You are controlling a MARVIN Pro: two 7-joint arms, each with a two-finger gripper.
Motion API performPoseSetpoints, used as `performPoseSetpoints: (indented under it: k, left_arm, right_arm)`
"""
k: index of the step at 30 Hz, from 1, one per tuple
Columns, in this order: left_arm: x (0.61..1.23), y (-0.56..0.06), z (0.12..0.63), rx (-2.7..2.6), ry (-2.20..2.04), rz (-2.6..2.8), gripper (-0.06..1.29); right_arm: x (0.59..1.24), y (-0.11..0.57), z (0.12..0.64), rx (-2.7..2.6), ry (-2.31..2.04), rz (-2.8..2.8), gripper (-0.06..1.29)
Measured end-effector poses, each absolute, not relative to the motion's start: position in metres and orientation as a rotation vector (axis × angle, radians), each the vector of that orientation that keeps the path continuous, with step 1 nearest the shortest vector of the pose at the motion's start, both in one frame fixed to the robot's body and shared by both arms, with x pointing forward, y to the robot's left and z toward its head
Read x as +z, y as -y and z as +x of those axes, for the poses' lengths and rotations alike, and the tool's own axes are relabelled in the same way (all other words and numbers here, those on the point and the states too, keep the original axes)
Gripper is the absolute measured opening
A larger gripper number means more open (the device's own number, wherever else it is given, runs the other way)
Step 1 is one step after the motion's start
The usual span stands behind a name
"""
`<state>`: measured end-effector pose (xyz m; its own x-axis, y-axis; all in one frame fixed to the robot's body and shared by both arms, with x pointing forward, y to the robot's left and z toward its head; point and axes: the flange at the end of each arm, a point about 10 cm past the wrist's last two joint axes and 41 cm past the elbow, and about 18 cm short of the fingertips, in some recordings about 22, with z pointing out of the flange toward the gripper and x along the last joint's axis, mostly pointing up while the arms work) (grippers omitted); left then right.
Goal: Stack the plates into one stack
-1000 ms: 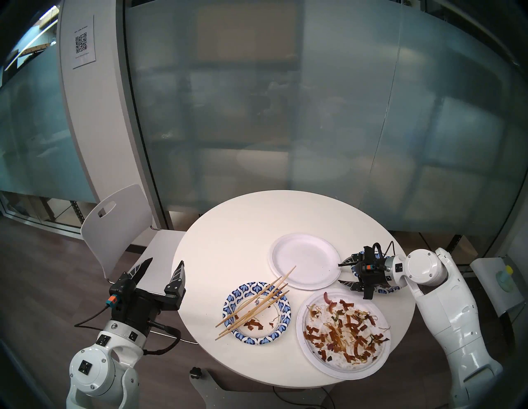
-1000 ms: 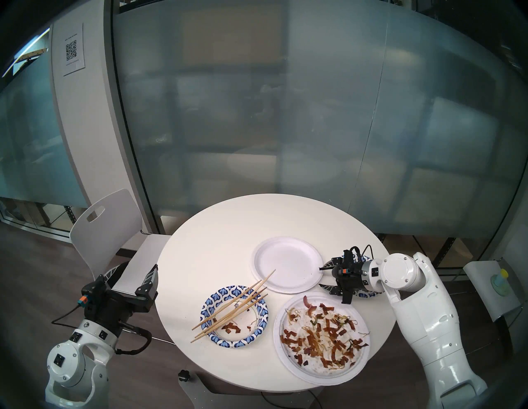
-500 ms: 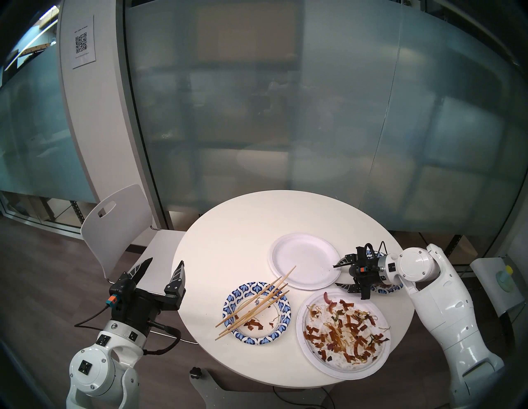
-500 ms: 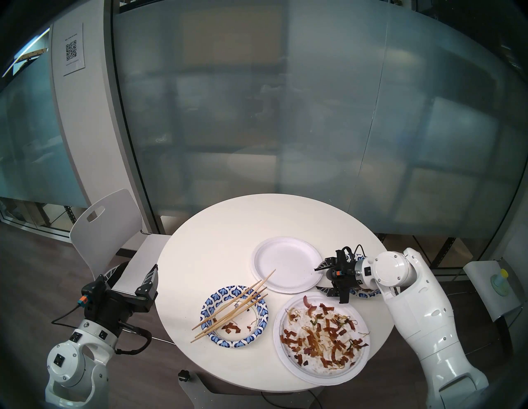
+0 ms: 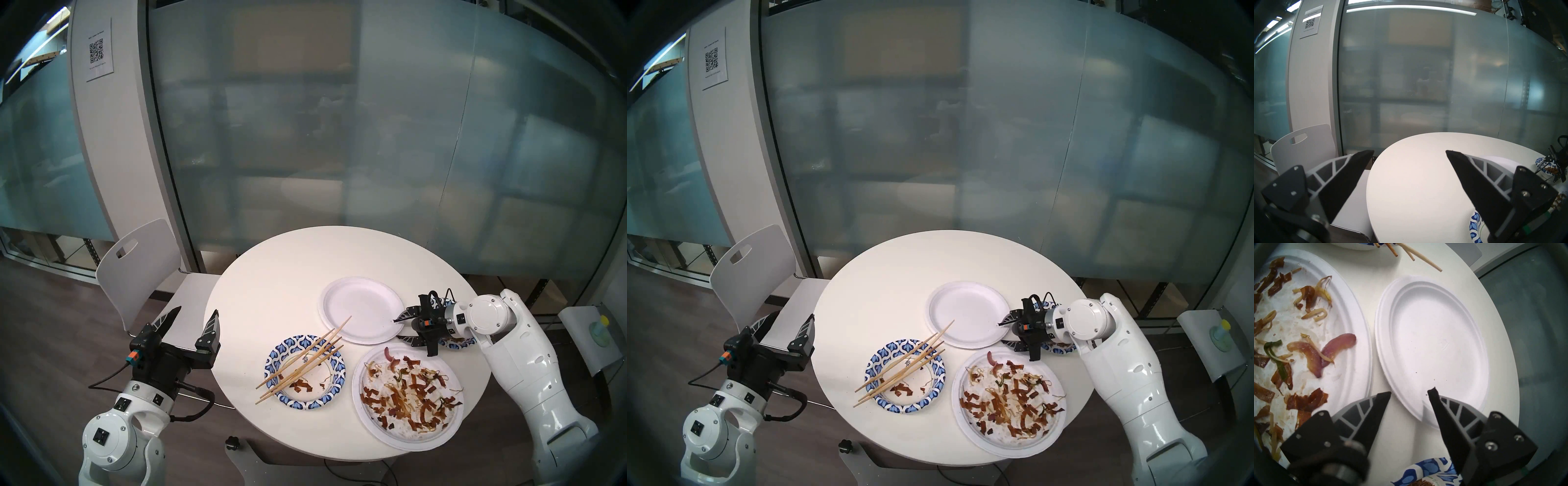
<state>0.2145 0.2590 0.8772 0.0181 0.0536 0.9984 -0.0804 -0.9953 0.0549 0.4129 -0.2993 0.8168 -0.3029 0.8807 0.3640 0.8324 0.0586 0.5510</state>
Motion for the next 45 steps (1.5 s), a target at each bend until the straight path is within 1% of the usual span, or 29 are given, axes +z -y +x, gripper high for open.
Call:
performPoseSetpoints:
  k: [2, 5, 7, 19, 23, 24, 26, 29, 30, 34, 37, 38, 39, 45]
  left_arm:
    - [0.877, -0.259, 0.214, 2.136, 0.029, 2.171, 1.21]
    - [0.877, -0.259, 0.214, 2.136, 0.029, 2.171, 1.21]
    - [0.877, -0.259, 0.214, 2.136, 0.029, 2.171, 1.21]
    - [0.877, -0.259, 0.214, 2.136, 0.029, 2.171, 1.21]
    - [0.877, -0.259, 0.214, 2.136, 0.029, 2.171, 1.21]
    - [0.877, -0.259, 0.214, 2.136, 0.029, 2.171, 1.21]
    - [0.877, -0.259, 0.214, 2.137, 0.029, 2.171, 1.21]
    - [0.877, -0.259, 0.214, 2.137, 0.029, 2.171, 1.21]
    - [0.877, -0.259, 0.214, 2.137, 0.029, 2.171, 1.21]
    - [0.877, -0.259, 0.214, 2.137, 0.029, 2.171, 1.21]
    - [0.877, -0.259, 0.214, 2.137, 0.029, 2.171, 1.21]
    - [0.877, -0.259, 0.214, 2.137, 0.029, 2.171, 1.21]
    - [0.877, -0.259, 0.214, 2.137, 0.029, 2.171, 1.21]
    - [0.877, -0.259, 0.214, 2.137, 0.029, 2.171, 1.21]
  right_arm:
    - [0.815, 0.298, 0.414, 1.084, -2.236, 1.810, 0.78]
    - [0.815, 0.296, 0.416, 1.094, -2.241, 1.803, 0.69]
    - [0.815, 0.294, 0.417, 1.101, -2.246, 1.795, 0.66]
    - [0.818, 0.285, 0.422, 1.131, -2.255, 1.771, 0.65]
    - [0.819, 0.285, 0.422, 1.134, -2.254, 1.769, 0.57]
    - [0.819, 0.285, 0.423, 1.136, -2.253, 1.768, 0.51]
    - [0.820, 0.285, 0.423, 1.138, -2.251, 1.768, 0.45]
    - [0.821, 0.285, 0.423, 1.144, -2.247, 1.764, 0.41]
    - [0.822, 0.285, 0.424, 1.148, -2.246, 1.759, 0.36]
    - [0.827, 0.284, 0.424, 1.171, -2.237, 1.729, 0.28]
    - [0.834, 0.286, 0.422, 1.190, -2.230, 1.689, 0.10]
    - [0.835, 0.286, 0.421, 1.194, -2.228, 1.679, 0.01]
    - [0.837, 0.287, 0.420, 1.200, -2.225, 1.666, -0.03]
    - [0.847, 0.292, 0.408, 1.227, -2.200, 1.613, -0.03]
